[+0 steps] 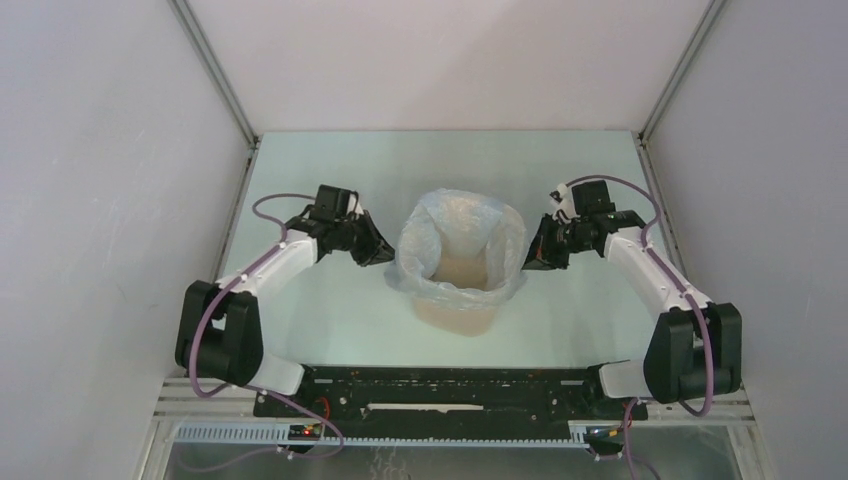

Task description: Put the trash bags into the trash bin

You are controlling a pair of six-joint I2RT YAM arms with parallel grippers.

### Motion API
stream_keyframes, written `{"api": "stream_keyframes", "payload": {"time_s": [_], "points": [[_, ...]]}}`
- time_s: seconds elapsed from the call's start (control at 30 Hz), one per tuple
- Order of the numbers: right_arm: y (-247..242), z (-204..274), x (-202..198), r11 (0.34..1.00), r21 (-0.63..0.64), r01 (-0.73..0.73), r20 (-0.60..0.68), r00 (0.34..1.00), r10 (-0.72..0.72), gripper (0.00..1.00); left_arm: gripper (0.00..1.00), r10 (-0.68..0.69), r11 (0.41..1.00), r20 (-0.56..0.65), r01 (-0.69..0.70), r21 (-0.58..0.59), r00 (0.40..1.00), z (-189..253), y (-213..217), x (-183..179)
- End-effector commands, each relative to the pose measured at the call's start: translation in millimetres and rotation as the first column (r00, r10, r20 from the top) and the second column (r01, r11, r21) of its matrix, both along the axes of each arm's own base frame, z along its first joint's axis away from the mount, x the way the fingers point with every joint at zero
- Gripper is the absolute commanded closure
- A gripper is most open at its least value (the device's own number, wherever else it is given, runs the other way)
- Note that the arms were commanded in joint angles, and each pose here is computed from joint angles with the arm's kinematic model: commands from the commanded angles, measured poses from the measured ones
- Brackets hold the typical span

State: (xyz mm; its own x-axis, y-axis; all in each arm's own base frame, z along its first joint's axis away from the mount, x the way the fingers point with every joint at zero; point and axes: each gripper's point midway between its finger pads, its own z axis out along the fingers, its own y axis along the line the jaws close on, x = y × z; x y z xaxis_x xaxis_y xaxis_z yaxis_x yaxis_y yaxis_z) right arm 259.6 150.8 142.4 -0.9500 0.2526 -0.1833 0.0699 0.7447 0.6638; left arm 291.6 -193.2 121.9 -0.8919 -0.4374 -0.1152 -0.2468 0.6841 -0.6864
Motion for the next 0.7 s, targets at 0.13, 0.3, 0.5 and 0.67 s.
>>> {"api": "stream_keyframes", "payload": {"time_s": [0.13, 0.3, 0.5, 0.67], "points": [[-2, -13, 7, 1.0, -0.03, 0.005, 0.03, 1.0, -0.004, 1.0, 1.0, -0.123, 0.992, -0.008, 0.123, -0.011, 0.992, -16, -31, -33], [9, -32, -6, 0.999, -0.024, -0.028, -0.009, 1.0, 0.028, 0.96, 1.0, -0.156, 0.987, -0.027, 0.157, 0.027, 0.987, -31, -33, -56], [4, -49, -6, 0.997, -0.066, -0.031, -0.052, 0.998, 0.028, 0.86, 1.0, -0.155, 0.988, -0.064, 0.156, 0.003, 0.986, -46, -36, -71], [3, -27, 11, 0.996, -0.085, -0.039, 0.004, 0.999, 0.04, 0.7, 1.0, -0.165, 0.986, -0.05, 0.165, -0.009, 0.985, -42, -43, -74]]}}
